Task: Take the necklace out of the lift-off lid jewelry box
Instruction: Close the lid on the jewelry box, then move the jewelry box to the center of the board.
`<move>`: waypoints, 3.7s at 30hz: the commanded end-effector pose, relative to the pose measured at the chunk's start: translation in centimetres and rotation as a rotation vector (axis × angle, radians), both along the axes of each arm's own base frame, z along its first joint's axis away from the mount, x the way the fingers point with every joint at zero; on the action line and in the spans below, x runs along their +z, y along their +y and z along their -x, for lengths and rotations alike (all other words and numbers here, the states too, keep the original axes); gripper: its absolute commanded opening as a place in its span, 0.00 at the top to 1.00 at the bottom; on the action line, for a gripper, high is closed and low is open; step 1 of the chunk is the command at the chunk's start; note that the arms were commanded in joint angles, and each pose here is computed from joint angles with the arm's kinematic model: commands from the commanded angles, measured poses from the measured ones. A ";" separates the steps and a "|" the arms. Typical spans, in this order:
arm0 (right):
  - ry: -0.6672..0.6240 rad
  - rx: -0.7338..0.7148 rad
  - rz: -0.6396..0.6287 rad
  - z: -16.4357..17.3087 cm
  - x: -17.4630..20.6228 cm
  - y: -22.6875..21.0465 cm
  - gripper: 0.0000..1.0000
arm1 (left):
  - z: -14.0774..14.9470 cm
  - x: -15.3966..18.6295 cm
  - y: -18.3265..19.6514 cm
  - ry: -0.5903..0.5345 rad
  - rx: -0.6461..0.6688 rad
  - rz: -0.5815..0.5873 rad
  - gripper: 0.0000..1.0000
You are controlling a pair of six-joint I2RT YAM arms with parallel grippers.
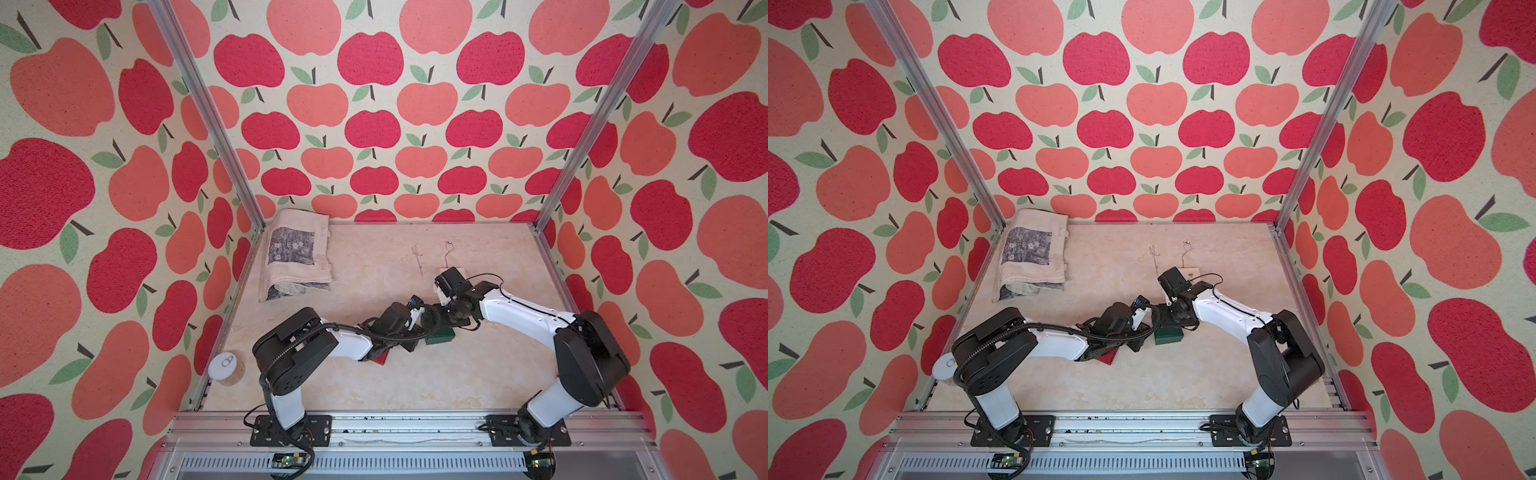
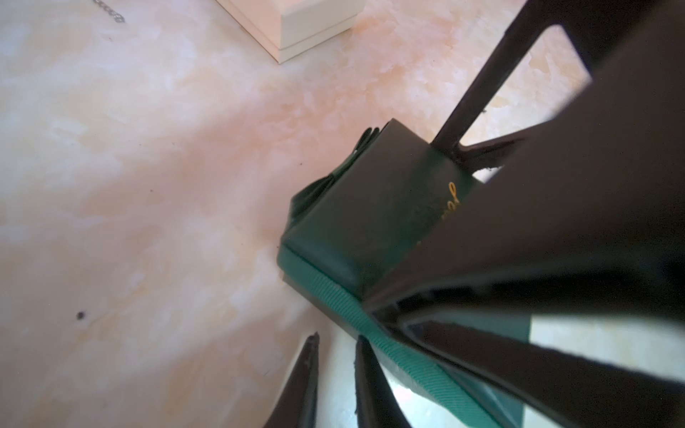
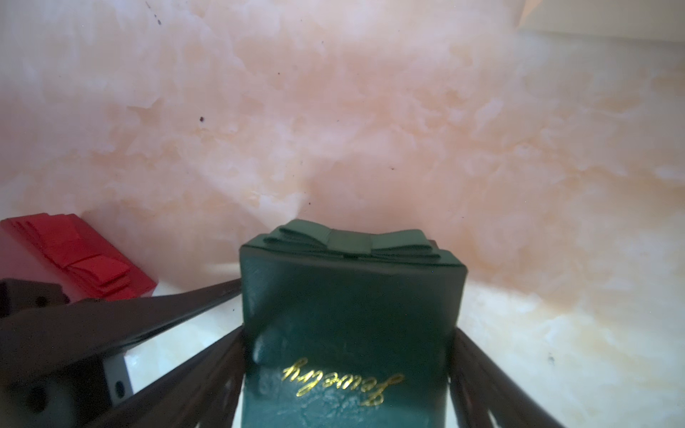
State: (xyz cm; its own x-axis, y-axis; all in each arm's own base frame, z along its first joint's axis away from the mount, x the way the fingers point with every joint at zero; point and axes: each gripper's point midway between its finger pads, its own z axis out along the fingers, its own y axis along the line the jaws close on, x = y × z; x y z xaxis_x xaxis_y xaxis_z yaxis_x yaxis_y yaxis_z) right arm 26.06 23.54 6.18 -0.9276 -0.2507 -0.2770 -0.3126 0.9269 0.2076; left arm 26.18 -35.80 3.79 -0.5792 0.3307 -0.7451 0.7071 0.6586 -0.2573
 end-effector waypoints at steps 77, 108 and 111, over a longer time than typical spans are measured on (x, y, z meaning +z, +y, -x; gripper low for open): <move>0.012 -0.223 -0.018 -11.9 -6.5 0.8 0.26 | 0.9 8.7 10.5 -0.207 0.200 0.011 0.75; -0.146 -0.223 -0.218 -16.1 3.2 3.2 0.12 | 1.6 13.0 13.9 -0.121 0.325 -0.024 0.50; -0.172 -0.204 -0.229 -15.0 4.9 3.0 0.12 | 2.5 12.7 15.4 -0.046 0.387 -0.034 0.50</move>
State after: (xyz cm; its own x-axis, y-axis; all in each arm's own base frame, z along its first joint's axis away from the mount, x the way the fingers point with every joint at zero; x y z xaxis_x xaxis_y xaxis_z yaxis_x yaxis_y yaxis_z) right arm 42.24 26.99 8.55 -0.9045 0.0500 -0.4236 -0.1328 0.9107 0.3912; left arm 24.63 -22.72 17.80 -0.5313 0.1390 -0.8357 0.5154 0.8359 -0.1887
